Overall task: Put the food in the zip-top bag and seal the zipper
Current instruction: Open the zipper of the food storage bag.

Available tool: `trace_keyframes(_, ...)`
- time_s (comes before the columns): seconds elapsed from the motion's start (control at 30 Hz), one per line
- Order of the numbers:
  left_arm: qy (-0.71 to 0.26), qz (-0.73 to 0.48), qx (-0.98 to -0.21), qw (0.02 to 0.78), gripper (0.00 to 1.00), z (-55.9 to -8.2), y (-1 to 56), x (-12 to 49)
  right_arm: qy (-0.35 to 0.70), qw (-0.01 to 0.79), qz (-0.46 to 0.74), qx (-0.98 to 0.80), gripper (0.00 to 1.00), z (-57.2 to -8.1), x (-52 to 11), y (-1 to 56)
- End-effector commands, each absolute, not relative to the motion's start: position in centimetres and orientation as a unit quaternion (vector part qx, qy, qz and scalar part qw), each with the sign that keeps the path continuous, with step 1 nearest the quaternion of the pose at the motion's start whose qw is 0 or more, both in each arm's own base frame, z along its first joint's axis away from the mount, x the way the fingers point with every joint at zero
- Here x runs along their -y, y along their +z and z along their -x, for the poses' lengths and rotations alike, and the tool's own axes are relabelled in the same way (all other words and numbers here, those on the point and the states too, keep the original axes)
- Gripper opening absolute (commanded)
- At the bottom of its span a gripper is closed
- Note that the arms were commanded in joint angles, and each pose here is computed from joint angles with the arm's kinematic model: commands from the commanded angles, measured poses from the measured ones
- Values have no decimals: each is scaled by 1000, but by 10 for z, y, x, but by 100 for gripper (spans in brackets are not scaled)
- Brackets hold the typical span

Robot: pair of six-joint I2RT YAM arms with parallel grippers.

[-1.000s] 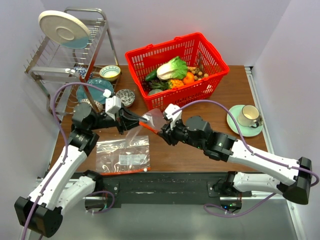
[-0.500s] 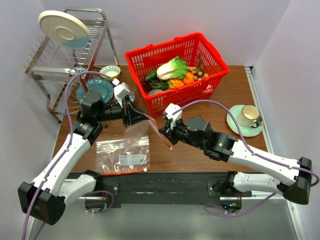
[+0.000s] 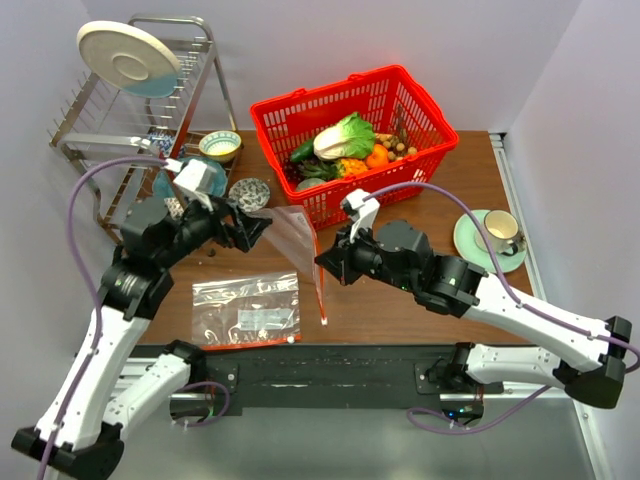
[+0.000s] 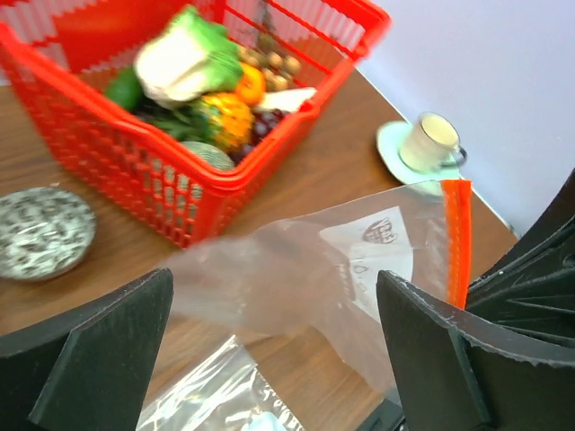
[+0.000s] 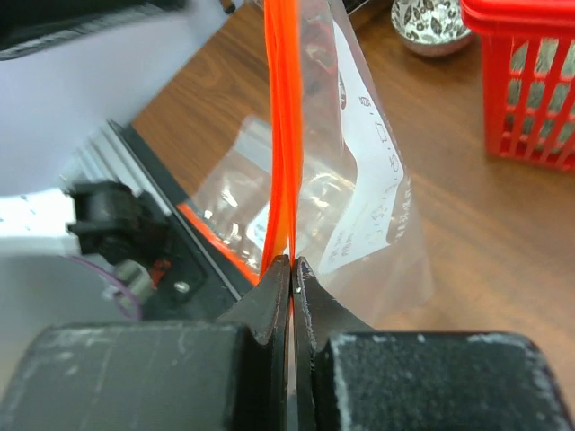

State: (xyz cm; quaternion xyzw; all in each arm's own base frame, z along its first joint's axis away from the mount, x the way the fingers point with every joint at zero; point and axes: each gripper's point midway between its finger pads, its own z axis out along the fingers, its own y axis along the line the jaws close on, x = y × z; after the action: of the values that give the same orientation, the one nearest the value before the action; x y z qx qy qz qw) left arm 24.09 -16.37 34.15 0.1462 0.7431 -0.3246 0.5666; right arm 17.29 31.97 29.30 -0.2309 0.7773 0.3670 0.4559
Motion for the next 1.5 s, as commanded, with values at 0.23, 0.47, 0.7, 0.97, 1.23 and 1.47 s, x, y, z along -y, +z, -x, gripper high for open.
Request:
trace_keyframes(0.23, -394, -128, -726, 548, 95, -188, 353, 164, 445, 431, 52, -783, 0, -186, -332, 316)
trace_keyframes(0.47, -410, -137, -737, 519, 85, -197, 334, 175, 462, 426, -22, -778, 0, -200, -339, 318)
trace_keyframes(0.7, -431, -131, -737, 504, 74, -213, 319, 190, 440, 426, -35, -790, 0, -211, -346, 316)
trace_keyframes(0.97, -445, -163, -737, 481, 71, -209, 309, 225, 430, 432, -46, -791, 0, -219, -350, 320)
trace_keyframes(1.23, -430, -167, -749, 476, 56, -217, 297, 230, 432, 436, -49, -788, 0, -220, -349, 326)
trace_keyframes(1.47, -417, -173, -751, 482, 23, -220, 298, 228, 436, 433, -44, -788, 0, -219, -353, 325)
